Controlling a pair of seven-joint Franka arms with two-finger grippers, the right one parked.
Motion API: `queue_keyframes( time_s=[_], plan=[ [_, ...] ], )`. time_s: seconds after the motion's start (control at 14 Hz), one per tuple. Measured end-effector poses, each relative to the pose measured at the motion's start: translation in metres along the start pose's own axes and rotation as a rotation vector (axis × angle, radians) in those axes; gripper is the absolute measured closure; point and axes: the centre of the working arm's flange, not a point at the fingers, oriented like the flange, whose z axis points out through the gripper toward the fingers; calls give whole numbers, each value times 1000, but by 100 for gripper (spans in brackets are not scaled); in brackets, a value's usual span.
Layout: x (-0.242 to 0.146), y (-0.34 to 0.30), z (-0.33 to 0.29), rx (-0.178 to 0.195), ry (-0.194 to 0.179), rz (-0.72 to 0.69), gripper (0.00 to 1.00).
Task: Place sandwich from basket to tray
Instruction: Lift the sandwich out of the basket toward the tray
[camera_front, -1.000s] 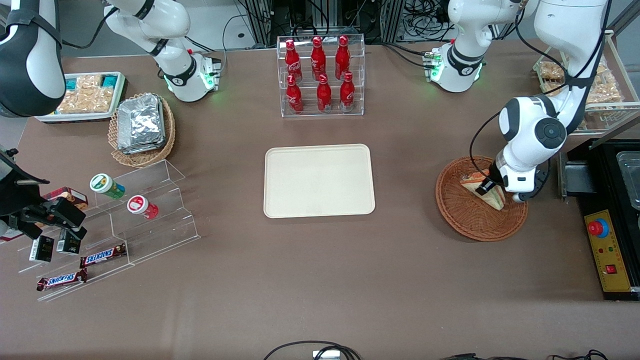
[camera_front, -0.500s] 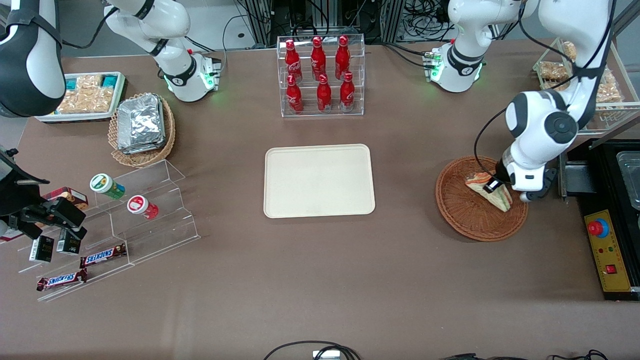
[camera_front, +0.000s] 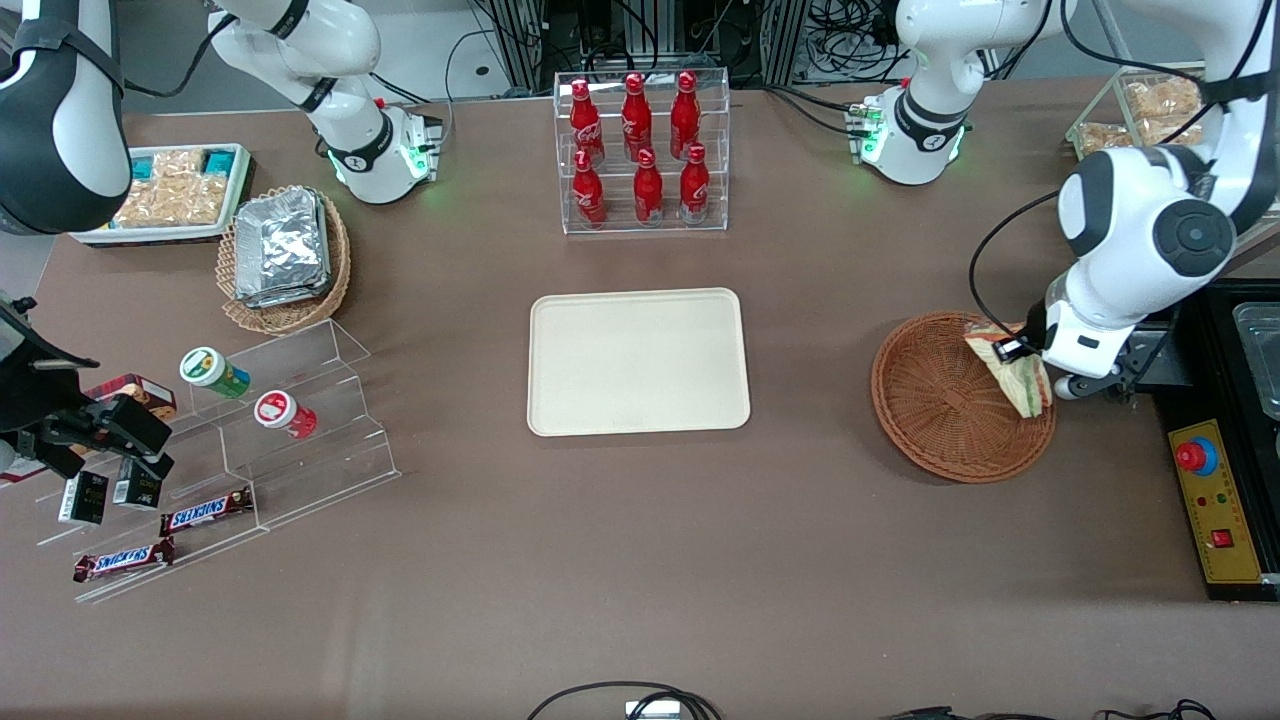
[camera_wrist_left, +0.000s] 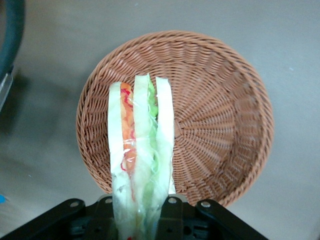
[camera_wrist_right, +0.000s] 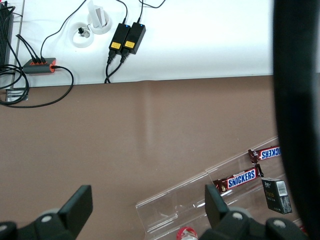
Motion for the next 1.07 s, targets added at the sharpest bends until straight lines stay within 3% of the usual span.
queue_keyframes(
  time_s=[0.43, 0.79, 1.07],
  plan=[
    [-36, 116, -41, 19, 84, 296, 80],
    [-90, 192, -48, 26, 88, 428, 80],
    [-139, 248, -28, 25, 52, 454, 80]
  ],
)
